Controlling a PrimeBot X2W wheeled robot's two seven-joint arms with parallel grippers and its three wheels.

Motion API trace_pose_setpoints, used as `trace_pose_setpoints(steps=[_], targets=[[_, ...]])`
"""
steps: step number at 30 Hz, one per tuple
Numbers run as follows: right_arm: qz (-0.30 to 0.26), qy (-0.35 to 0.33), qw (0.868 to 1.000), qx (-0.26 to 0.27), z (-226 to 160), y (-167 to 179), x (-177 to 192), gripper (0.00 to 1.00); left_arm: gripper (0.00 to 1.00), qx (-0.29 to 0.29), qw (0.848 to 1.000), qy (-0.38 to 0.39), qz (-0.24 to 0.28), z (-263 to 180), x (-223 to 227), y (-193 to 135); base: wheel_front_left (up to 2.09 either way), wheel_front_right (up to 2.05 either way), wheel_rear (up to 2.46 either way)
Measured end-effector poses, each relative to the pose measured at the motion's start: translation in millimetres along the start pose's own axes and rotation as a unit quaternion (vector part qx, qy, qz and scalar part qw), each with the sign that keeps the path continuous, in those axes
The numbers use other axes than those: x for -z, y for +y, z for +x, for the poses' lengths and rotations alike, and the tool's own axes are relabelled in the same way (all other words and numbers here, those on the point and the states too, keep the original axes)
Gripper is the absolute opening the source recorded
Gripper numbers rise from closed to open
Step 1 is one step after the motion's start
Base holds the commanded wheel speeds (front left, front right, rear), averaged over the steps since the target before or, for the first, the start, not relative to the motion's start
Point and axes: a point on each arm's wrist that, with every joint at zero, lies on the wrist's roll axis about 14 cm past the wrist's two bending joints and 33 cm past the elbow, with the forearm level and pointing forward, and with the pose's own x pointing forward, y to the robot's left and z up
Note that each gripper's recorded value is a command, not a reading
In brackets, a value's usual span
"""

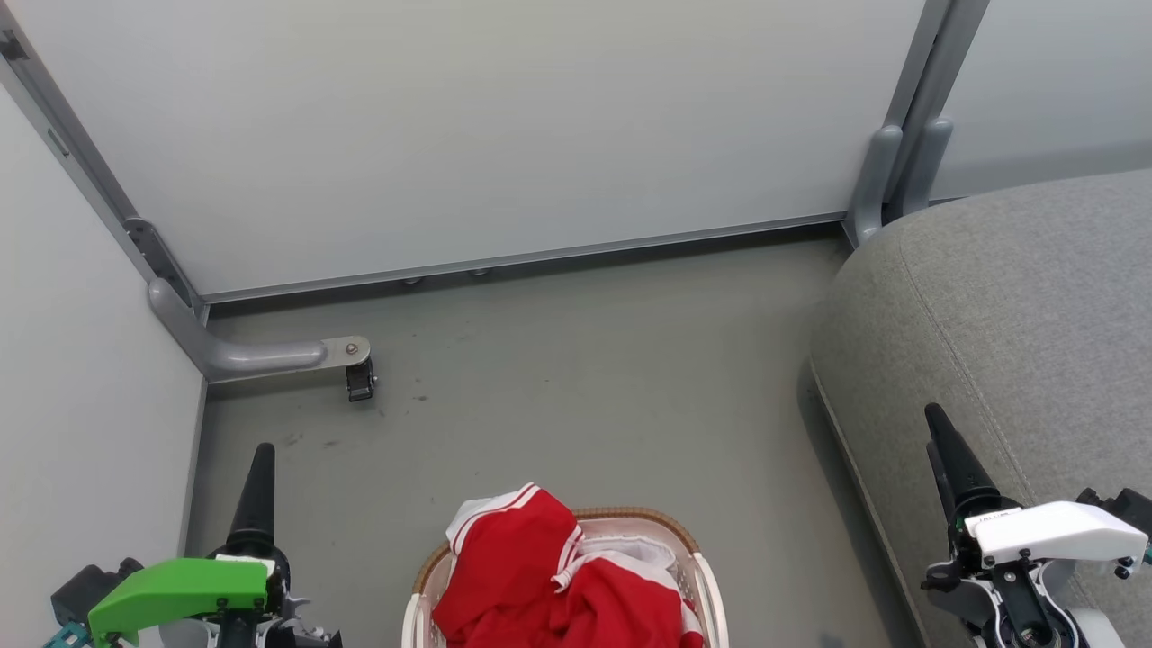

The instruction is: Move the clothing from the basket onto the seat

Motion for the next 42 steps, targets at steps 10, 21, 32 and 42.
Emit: trace_pose_setpoints(steps=[10,21,32,42], targets=[[-0.1,-0.004,0.995,-0.006,3.5,5.1,0.1,1.0,1.0,0.004,0.993,0.005,0.121,2.4,4.8,-3.6,0.0,0.0,0.0],[-0.206,0.0,0.979,-0.009,3.5,4.7,3.6,1.0,1.0,0.008,0.969,0.018,0.245,3.6,15.2,-5.4,0.0,0.0,0.0],[-0.287,0.005,0.958,-0.014,4.5,4.5,6.5,1.0,1.0,0.015,0.942,0.026,0.334,5.4,22.6,-6.7,0.0,0.0,0.0],[-0.35,0.007,0.936,-0.03,7.2,10.4,9.8,1.0,1.0,0.033,0.914,0.033,0.404,7.0,31.4,-11.0,0.0,0.0,0.0]])
